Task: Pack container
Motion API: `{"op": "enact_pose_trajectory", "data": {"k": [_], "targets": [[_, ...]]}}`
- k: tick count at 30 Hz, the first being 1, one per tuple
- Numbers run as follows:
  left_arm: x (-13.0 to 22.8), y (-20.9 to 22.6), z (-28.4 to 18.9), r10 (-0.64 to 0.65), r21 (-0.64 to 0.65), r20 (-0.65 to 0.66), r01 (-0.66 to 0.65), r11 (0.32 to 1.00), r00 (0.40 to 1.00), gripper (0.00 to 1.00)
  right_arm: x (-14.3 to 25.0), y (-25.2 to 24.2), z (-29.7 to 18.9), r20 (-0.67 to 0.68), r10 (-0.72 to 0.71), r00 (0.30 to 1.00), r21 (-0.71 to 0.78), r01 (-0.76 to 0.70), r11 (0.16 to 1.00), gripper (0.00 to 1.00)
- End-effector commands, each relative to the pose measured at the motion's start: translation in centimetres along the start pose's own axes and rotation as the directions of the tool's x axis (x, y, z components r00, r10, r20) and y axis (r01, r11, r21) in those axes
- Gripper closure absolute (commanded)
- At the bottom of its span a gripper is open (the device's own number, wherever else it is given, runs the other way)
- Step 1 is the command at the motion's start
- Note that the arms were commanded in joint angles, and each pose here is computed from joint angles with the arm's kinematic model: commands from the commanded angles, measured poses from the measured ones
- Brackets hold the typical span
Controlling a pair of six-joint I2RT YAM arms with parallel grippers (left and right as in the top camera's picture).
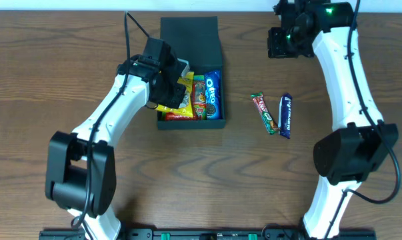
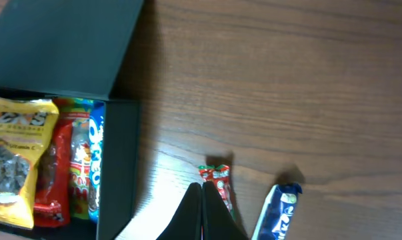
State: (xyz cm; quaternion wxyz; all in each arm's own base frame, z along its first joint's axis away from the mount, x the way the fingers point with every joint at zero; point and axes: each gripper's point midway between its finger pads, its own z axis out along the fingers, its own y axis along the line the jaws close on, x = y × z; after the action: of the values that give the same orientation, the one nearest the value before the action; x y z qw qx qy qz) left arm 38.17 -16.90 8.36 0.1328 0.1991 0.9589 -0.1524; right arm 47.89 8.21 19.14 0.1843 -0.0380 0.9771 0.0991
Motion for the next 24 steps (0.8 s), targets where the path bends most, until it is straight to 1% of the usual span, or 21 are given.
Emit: {"op": "enact_pose_trajectory", "data": {"k": [1,6,9,14,19,22,24], "targets": [[-0.4,1.4,-0.1,-0.005,-0.074,0.002,0.005,0.997,1.0,0.94,0.0,-1.1,0.0,-0.003,-0.005,1.0,0.022,0.005,1.0,0.99],[-0.4,1.5,0.0,-0.005,-0.079,0.0,0.005,0.997,1.0,0.94,0.3,-1.4,0.2,-0.012,-0.013,1.0,0.031,0.013,0.999,0.99],[-0.2,1.6,0.5,-0.008,-0.077,-0.011,0.007,0.997,1.0,0.94,1.0,-2.2,0.9,-0.041,-0.009,0.999,0.067,0.011,0.998,0.99],[0.4,1.9,1.8,-0.026,-0.069,-0.047,0.023,0.997,0.999,0.94,2.5,-2.5,2.1,-0.091,0.001,0.996,0.071,0.006,0.997,0.99],[0.7,2.0,2.2,-0.038,-0.072,-0.06,0.034,0.997,0.997,0.94,2.6,-2.6,2.5,-0.094,0.001,0.996,0.071,0.006,0.997,0.99],[0.3,1.8,1.9,-0.048,-0.065,-0.045,0.045,0.997,0.998,0.94,2.6,-2.7,2.5,-0.093,-0.001,0.996,0.072,0.007,0.997,0.99],[-0.6,1.6,1.0,-0.051,-0.066,-0.017,0.049,0.997,0.999,0.94,2.8,-2.7,2.4,-0.103,-0.007,0.995,0.071,0.014,0.997,0.99]]}}
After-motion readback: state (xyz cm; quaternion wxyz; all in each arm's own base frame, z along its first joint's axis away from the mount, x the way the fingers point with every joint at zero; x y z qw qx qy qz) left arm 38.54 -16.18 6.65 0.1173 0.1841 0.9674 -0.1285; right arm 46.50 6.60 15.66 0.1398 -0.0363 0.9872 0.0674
